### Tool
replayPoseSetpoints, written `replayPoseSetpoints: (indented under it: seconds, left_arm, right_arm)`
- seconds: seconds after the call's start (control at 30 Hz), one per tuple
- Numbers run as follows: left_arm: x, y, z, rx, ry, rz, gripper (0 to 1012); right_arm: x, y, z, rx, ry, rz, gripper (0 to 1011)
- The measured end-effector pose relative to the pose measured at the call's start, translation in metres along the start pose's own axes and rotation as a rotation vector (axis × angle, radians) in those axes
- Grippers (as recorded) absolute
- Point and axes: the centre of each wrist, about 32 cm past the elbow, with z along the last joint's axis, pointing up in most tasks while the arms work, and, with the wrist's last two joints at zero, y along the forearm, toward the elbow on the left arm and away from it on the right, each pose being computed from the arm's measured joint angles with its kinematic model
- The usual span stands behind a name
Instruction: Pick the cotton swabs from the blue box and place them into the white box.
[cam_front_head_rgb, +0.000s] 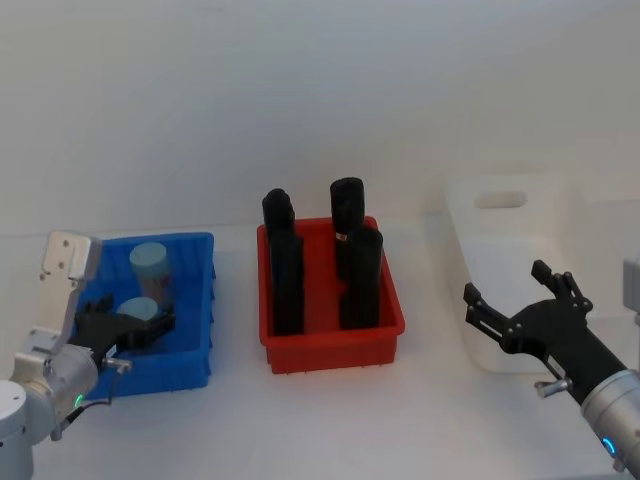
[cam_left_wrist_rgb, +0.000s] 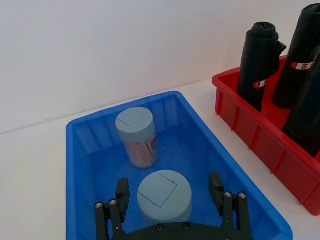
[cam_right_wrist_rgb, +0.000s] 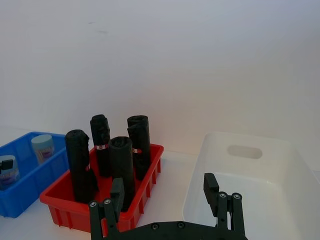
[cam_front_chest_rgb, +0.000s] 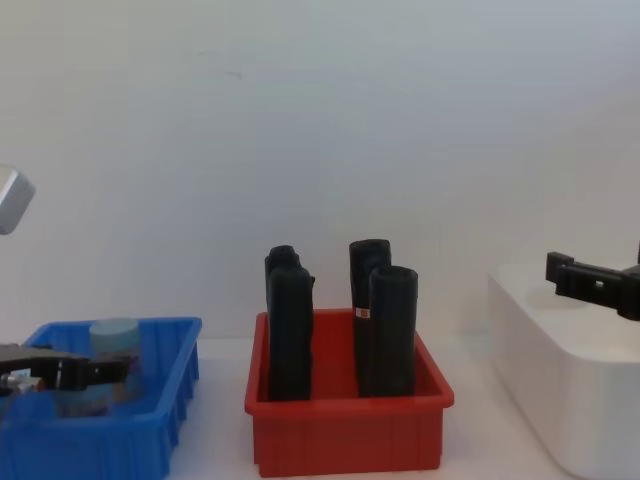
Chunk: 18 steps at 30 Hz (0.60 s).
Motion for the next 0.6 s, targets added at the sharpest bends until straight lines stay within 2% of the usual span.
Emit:
replayPoseSetpoints:
  seconds: [0.13,0.23,0.43,0.53,0.6]
  left_arm:
    - [0.0049,-0.0018,-0.0004,0.007,0.018,0.001,1004]
    - [0.008,-0.0032,-0.0004,0.01,0.033,-0.001,964]
    - [0.0127,-0.0054,-0.0003,0.012,0.062,-0.01,835]
    - [0.0156,-0.007,0.0001,0.011,0.079,-0.024,702]
    - [0.0164,-0.0075,0.0004,0.011,0.084,-0.03,663]
  right_arm:
    - [0.0,0.0,0.0,0.0,0.0,0.0,1001]
    - [0.0,0.0,0.0,0.0,0.0,0.0,1001]
    - [0.0,0.0,0.0,0.0,0.0,0.0,1001]
    - [0.0,0.0,0.0,0.0,0.0,0.0,1001]
    - [0.0,0.0,0.0,0.0,0.0,0.0,1001]
